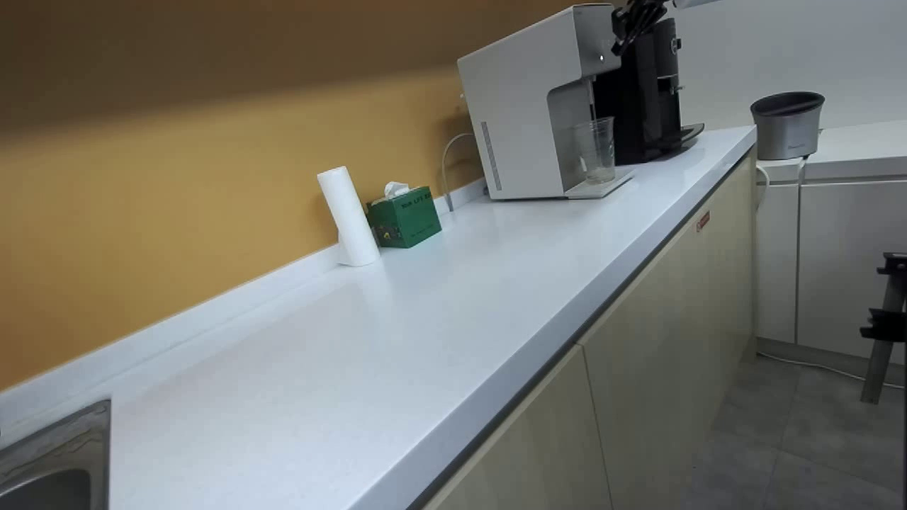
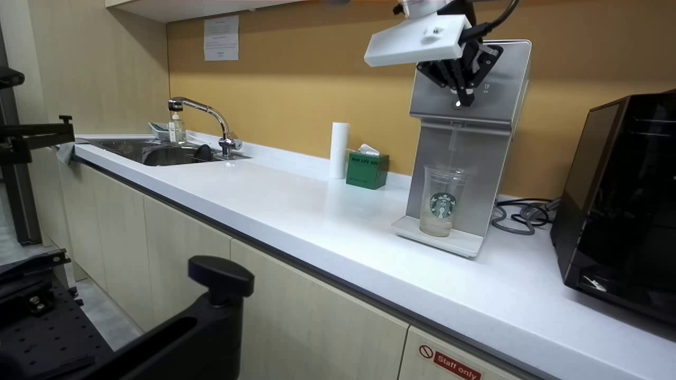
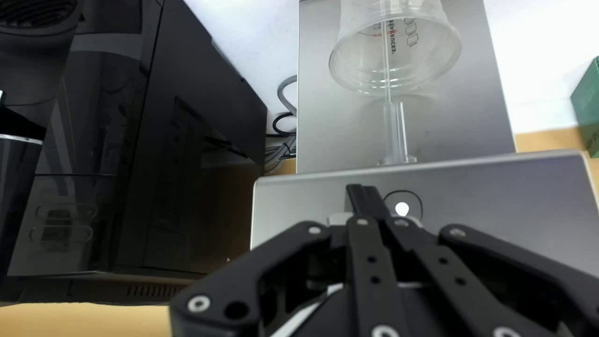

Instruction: Press one button on the coffeemaker.

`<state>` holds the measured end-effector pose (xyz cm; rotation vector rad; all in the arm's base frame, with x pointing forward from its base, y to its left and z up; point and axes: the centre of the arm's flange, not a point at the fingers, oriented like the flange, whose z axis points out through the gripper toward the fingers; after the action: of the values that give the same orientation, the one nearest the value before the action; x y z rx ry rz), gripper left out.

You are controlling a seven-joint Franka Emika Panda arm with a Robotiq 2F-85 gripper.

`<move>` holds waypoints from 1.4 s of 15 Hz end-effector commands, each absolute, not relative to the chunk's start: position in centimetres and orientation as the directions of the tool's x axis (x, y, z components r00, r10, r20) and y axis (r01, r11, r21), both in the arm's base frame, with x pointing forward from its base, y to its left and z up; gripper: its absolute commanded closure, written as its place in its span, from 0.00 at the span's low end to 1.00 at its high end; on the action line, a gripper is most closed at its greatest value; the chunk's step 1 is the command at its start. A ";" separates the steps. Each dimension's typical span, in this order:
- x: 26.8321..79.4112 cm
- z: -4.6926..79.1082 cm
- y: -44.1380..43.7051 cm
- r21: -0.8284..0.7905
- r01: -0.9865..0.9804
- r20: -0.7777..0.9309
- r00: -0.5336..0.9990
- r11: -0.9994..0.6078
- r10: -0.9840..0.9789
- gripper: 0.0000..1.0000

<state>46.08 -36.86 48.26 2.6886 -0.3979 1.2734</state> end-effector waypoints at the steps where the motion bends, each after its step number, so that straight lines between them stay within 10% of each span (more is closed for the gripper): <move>1: 43.4 50.4 -35.3 -0.018 -0.312 0.734 0.641 -0.950 -0.225 1.00; 7: 39.4 52.3 -34.4 0.036 -0.339 0.689 0.690 -0.940 -0.222 1.00; 9: 38.9 52.9 -34.3 0.017 -0.344 0.678 0.694 -0.939 -0.242 0.74; 18: 40.1 52.5 -33.0 -0.078 -0.312 0.586 0.754 -0.947 -0.296 0.12; 19: 40.3 52.3 -32.8 -0.082 -0.305 0.580 0.760 -0.949 -0.294 0.39; 21: 40.9 52.0 -32.5 -0.082 -0.295 0.577 0.765 -0.952 -0.287 0.53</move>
<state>40.01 -33.10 51.69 2.9202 -0.4564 0.9655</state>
